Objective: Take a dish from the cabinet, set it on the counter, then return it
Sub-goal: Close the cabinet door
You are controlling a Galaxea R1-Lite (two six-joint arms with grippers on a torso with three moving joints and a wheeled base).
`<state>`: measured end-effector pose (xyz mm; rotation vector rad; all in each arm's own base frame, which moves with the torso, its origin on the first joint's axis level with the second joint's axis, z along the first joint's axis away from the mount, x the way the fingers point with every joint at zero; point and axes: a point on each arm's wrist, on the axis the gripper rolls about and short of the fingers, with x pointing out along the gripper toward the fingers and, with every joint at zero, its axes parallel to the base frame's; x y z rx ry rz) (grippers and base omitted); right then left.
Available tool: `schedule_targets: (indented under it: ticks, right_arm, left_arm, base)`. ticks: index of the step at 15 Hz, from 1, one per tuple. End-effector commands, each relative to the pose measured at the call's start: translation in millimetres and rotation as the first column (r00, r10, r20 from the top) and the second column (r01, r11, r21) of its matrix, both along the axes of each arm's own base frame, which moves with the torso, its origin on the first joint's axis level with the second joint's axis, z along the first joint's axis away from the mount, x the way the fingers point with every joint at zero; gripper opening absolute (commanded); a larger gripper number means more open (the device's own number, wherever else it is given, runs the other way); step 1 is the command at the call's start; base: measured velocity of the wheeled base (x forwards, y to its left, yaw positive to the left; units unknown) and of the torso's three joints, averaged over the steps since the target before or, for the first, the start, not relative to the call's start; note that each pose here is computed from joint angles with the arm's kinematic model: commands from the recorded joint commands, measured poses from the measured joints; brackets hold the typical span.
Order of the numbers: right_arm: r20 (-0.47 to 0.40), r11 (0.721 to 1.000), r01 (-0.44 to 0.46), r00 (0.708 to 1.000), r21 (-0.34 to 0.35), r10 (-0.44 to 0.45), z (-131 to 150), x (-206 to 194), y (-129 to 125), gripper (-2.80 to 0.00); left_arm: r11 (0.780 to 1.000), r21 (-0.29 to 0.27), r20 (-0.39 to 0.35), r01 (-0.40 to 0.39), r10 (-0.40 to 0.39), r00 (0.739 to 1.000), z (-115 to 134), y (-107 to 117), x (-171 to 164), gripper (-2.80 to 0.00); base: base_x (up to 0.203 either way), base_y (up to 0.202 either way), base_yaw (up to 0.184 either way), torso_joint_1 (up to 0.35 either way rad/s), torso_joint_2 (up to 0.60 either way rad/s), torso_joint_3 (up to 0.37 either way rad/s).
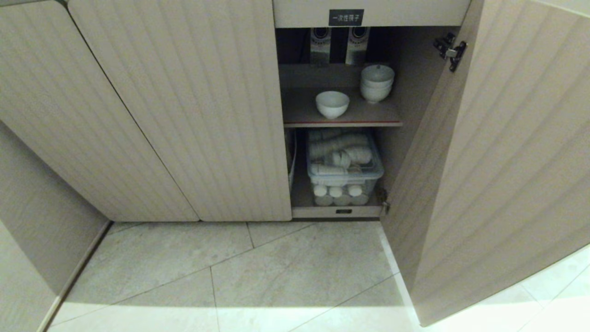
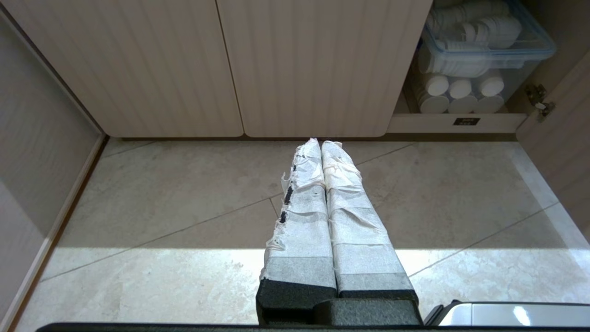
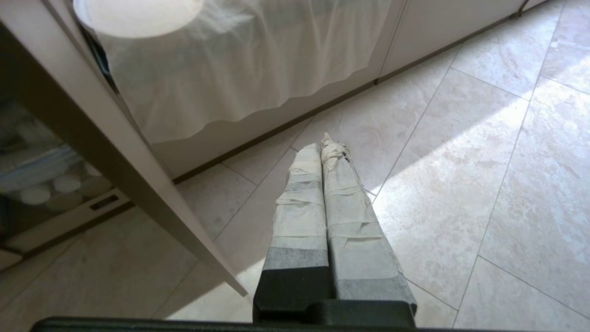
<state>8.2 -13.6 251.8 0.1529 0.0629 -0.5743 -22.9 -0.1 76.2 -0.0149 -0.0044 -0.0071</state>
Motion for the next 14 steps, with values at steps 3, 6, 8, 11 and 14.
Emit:
schedule_targets:
  ticks: [3, 6, 8, 11, 14]
  right_arm:
    - [0.014, 0.999, 0.047, 0.999, -0.017, -0.046, -4, 33, 3, -2.8]
    - [0.02, 0.997, 0.081, 0.997, -0.02, -0.08, -10, 51, 2, -2.8]
    - [0.021, 0.994, 0.105, 0.994, -0.028, -0.104, -14, 55, 0, -2.8]
    - [0.038, 0.99, 0.138, 0.99, -0.038, -0.137, -15, 63, -2, -2.8]
    - [0.06, 0.988, 0.152, 0.987, -0.037, -0.149, -17, 78, -3, -2.8]
  left_arm:
    - [1.0, 0.0, 0.0, 0.0, 0.0, 1.0, 0, 0, 0, -2.8]
    - [1.0, 0.0, 0.0, 0.0, 0.0, 1.0, 0, 0, 0, -2.8]
    - [1.0, 0.0, 0.0, -0.002, 0.002, 1.0, 0, 0, 0, -2.8]
    - [1.0, 0.0, 0.0, -0.001, 0.001, 1.0, 0, 0, 0, -2.8]
    - [1.0, 0.0, 0.0, 0.0, 0.0, 1.0, 0, 0, 0, -2.8]
  base:
    - [0.0, 0.0, 0.0, 0.0, 0.0, 0.0]
    - [0.0, 0.0, 0.0, 0.0, 0.0, 0.0]
    - [0.0, 0.0, 0.0, 0.0, 0.0, 0.0]
    - [0.0, 0.0, 0.0, 0.0, 0.0, 0.0]
    - [0.0, 0.0, 0.0, 0.0, 0.0, 0.0]
